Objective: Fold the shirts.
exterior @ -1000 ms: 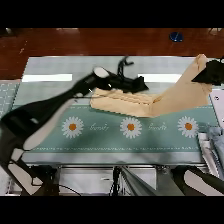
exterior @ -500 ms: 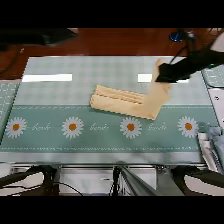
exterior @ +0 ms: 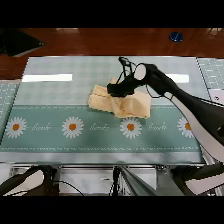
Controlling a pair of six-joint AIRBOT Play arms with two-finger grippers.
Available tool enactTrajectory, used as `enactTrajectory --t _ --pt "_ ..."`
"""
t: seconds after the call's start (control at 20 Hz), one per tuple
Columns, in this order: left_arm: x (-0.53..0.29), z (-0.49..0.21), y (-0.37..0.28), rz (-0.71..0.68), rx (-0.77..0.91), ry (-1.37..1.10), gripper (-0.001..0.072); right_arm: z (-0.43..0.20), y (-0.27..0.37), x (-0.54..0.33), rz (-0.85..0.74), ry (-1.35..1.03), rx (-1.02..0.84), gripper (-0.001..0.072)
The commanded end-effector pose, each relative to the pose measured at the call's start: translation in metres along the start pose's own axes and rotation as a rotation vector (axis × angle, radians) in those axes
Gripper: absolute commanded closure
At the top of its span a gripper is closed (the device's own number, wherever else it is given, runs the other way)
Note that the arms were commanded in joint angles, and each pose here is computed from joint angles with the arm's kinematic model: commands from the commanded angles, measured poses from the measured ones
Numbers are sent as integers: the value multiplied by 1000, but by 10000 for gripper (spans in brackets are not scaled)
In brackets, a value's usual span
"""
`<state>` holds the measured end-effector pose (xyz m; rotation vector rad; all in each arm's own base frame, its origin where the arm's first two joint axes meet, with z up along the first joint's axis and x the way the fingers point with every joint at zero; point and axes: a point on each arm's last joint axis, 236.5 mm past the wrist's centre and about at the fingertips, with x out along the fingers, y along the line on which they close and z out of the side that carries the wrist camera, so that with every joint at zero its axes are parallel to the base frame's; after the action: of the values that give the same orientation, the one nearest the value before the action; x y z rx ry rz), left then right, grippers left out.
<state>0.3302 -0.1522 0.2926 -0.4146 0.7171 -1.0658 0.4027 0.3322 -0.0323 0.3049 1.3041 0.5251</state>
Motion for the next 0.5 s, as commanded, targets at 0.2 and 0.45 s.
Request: enactTrajectory --t 0.2,0.45 --pt "68 -76 6 -128 -136 155 683 41 78 -10 239 -224 10 227" --pt "93 -135 68 15 -249 224 683 58 -13 -125 -41 -259 -172 229"
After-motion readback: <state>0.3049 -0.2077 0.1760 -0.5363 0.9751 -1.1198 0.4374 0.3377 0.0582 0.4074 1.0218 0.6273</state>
